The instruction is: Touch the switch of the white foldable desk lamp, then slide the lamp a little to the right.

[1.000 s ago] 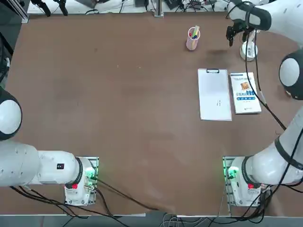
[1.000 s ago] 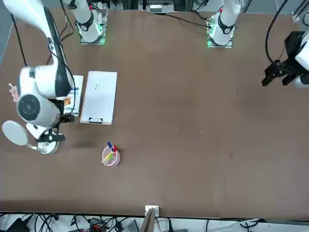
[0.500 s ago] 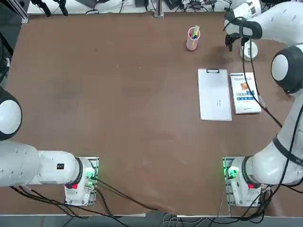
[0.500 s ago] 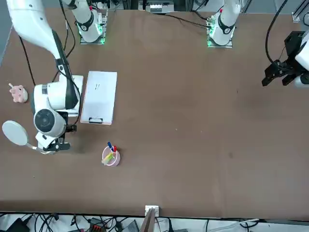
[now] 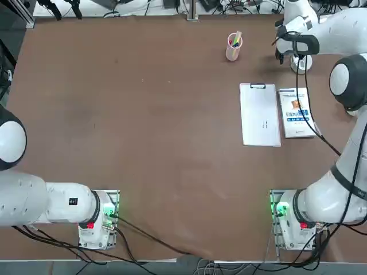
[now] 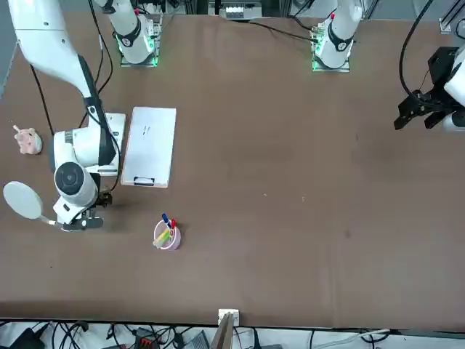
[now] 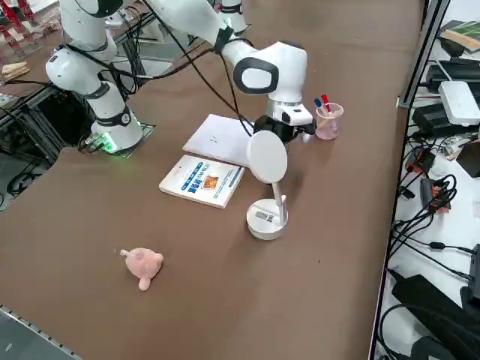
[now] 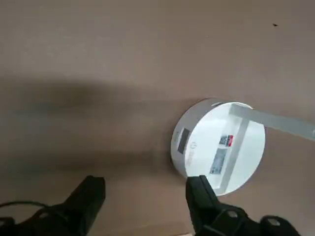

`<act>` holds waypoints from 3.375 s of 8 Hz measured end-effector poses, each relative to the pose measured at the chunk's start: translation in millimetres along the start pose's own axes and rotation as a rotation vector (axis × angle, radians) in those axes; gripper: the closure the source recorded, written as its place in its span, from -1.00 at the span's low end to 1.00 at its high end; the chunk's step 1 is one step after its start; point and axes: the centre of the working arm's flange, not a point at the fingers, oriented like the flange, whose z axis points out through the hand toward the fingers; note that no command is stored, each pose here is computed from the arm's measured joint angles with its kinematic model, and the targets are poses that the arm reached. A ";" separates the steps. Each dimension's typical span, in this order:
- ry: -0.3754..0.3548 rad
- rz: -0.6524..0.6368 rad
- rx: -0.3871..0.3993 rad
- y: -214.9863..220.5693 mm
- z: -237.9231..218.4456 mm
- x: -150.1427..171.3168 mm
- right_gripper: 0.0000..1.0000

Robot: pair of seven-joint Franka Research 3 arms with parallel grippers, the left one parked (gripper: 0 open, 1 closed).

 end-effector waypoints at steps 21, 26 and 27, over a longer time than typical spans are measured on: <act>0.067 -0.046 -0.017 9.9 51.0 -7.8 -0.99; 0.076 -0.050 -0.015 7.3 48.8 -6.2 -0.99; 0.085 -0.057 -0.015 5.1 45.3 -3.7 -0.99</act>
